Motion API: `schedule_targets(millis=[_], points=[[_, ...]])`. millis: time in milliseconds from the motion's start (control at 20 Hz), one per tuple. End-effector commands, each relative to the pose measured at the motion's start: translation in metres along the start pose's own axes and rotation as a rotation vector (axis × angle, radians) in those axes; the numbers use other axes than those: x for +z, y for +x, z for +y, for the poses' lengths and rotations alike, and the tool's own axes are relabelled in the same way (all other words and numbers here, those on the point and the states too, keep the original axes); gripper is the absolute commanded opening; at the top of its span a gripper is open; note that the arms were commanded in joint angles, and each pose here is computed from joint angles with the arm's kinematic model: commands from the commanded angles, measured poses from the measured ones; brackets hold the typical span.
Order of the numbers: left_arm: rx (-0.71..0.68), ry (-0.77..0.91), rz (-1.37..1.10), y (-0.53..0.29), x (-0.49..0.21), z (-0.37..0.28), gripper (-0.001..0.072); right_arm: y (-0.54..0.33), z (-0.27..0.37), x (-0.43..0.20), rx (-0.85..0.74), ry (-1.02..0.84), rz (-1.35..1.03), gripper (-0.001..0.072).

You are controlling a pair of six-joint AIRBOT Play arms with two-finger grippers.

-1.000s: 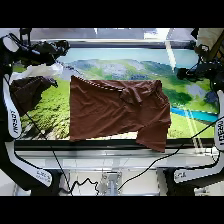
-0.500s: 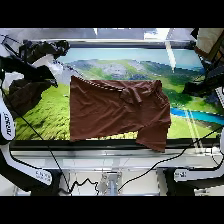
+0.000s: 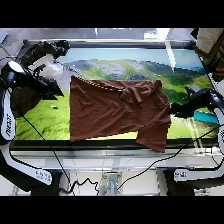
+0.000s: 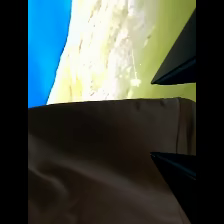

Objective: Fold the shirts.

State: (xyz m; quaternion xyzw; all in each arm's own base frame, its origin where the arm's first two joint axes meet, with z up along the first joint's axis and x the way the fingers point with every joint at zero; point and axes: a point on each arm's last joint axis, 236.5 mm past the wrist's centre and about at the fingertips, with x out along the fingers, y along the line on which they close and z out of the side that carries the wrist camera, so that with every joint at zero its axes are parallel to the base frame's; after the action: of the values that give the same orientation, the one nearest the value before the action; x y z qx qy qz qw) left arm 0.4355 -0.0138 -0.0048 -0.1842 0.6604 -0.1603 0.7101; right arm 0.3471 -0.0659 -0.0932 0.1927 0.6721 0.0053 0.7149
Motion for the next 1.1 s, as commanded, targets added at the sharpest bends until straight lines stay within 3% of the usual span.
schedule_targets(millis=[0,300,450,600,700,800,850,900,950,1050], points=[[-0.029,-0.018,-0.002,0.007,-0.001,-0.003,0.0559,0.023,0.001,-0.009,0.028,0.057,-0.013,0.0481],[-0.035,-0.027,0.017,0.007,-0.005,-0.005,0.0559,0.047,0.005,-0.026,0.068,0.118,-0.008,0.0466],[-0.037,-0.049,0.013,0.008,-0.005,-0.005,0.0558,0.053,0.014,-0.026,0.115,0.105,-0.018,0.0359],[-0.03,-0.071,0.018,0.008,-0.006,-0.003,0.0558,0.055,0.015,-0.025,0.12,0.1,-0.021,0.0358],[-0.031,-0.08,0.029,0.01,-0.009,-0.002,0.0559,0.055,0.012,-0.025,0.107,0.088,-0.022,0.0242],[-0.039,-0.11,0.067,0.021,-0.02,0.0,0.0559,0.055,0.008,-0.024,0.093,0.081,-0.028,0.0195],[-0.044,-0.121,0.098,0.029,-0.029,0.001,0.0558,0.055,0.008,-0.023,0.09,0.08,-0.03,0.013],[-0.053,-0.133,0.128,0.037,-0.038,0.0,0.0558,0.055,0.007,-0.022,0.089,0.08,-0.034,0.0129],[-0.057,-0.145,0.154,0.045,-0.047,0.001,0.0559,0.055,0.007,-0.022,0.088,0.08,-0.037,0.0068],[-0.068,-0.161,0.193,0.057,-0.06,0.001,0.0561,0.055,0.007,-0.022,0.088,0.08,-0.038,0.0066]])
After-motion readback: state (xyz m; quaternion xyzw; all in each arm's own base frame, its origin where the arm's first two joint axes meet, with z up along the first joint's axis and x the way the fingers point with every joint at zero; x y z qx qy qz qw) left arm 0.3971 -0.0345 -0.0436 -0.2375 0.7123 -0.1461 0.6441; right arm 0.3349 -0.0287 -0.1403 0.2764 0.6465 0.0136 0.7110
